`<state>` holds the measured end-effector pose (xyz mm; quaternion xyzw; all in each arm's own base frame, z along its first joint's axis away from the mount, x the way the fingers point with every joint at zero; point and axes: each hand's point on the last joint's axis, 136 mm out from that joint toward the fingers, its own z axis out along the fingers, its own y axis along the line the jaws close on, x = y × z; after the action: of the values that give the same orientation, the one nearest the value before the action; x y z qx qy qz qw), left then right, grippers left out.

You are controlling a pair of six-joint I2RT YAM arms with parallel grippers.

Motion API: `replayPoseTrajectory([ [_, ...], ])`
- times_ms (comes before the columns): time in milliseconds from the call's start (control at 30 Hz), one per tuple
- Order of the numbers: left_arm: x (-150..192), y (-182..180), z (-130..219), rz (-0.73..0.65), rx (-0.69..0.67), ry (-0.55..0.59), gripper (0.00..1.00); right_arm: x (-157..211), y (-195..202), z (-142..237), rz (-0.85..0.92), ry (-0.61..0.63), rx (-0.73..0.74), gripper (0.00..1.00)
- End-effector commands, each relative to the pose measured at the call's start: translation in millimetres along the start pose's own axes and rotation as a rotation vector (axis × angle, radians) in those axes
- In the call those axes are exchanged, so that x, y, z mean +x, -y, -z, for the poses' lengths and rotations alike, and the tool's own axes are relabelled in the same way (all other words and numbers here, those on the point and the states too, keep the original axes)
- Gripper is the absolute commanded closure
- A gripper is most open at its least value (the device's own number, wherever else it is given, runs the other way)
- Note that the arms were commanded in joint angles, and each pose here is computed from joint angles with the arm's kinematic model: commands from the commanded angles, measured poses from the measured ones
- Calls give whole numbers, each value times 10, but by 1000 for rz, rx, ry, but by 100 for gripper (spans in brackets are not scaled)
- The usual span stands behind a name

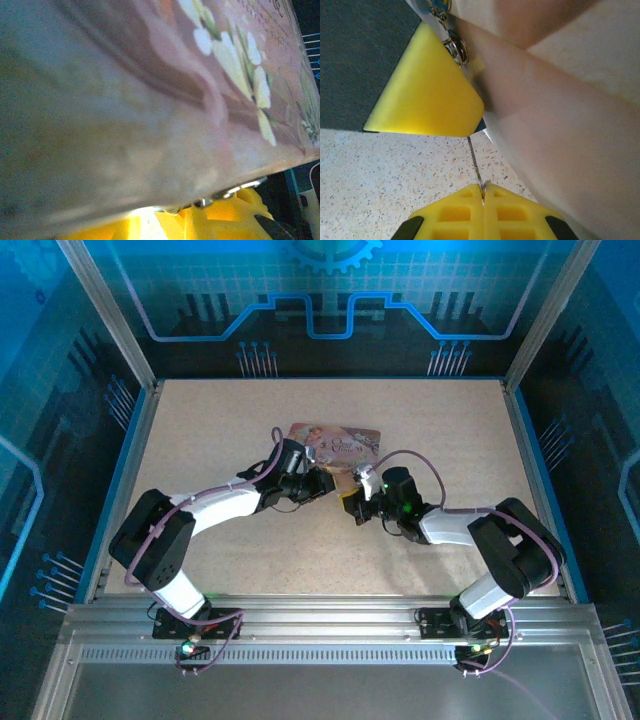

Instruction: Unlock the padlock with the key

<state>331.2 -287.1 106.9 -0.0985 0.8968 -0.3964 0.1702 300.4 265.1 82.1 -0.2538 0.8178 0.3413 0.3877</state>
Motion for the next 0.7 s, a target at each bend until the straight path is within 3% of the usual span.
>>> replayPoseTrajectory([
  [0, -2, 401, 132, -19, 110, -14, 81, -230, -56, -37, 14, 69, -34, 100],
  [667, 4, 472, 142, -6, 131, -22, 82, -520, -49, -100, 20, 168, -54, 100],
])
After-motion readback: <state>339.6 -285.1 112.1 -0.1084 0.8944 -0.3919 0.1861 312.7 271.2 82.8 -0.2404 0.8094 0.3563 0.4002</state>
